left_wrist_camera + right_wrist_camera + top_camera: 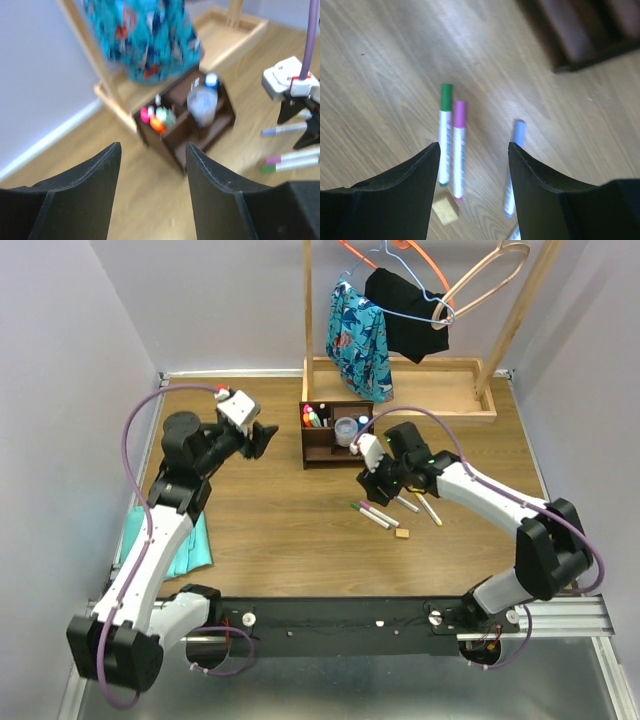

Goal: Sort the stationery into containers
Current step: Pick up the pen from the center of the board.

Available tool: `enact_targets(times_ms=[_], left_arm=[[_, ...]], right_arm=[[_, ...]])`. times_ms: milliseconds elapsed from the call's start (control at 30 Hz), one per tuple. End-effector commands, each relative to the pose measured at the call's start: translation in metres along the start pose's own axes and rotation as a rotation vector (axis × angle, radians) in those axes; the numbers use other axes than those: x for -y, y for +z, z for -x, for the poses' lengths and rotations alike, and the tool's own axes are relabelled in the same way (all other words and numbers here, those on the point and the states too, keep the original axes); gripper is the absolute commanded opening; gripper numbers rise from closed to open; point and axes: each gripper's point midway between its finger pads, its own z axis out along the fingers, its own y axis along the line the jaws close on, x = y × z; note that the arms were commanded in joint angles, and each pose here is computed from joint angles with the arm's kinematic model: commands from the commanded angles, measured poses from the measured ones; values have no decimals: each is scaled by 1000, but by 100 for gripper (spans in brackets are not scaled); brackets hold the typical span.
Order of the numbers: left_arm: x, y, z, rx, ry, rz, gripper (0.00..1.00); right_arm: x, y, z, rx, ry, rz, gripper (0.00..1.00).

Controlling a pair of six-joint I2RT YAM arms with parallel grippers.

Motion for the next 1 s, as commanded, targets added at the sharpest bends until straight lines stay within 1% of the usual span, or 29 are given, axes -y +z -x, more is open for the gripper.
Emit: enact_targets(times_ms=[0,133,167,333,367,400,500,600,733,800,967], left_arm=[[4,-45,-68,-240,-5,85,64],[0,-69,-71,-238,-41,137,64],[-8,-74,-72,-238,-52,167,64],[-22,-86,-69,-204,-101,230,64],[-21,-86,-70,-198,-143,243,64],[-33,-92,-70,-190,-163,297,64],[-38,-96,-75,-186,-207,321,64],[-36,-97,-78,-183,-205,318,64],[-36,-100,-80,-189,-203,328,64],[-38,-101,-80,-187,-199,336,64],[-41,-104,-83,-189,-198,359,64]], right_arm=[[-26,25,4,-25,-79,65,64],[-36,40,4,-46,-101,95,63],[-35,44,5,-48,-101,96,63],[-31,54,7,-54,-101,85,64],[-31,55,9,-48,-97,85,64],[-30,57,9,-49,-90,85,64],[-31,63,9,-53,-86,87,64],[-34,66,10,-56,-100,96,64],[-39,76,1,-90,-106,105,63],[-40,80,-4,-106,-103,108,61],[-36,88,-13,-136,-110,91,58]])
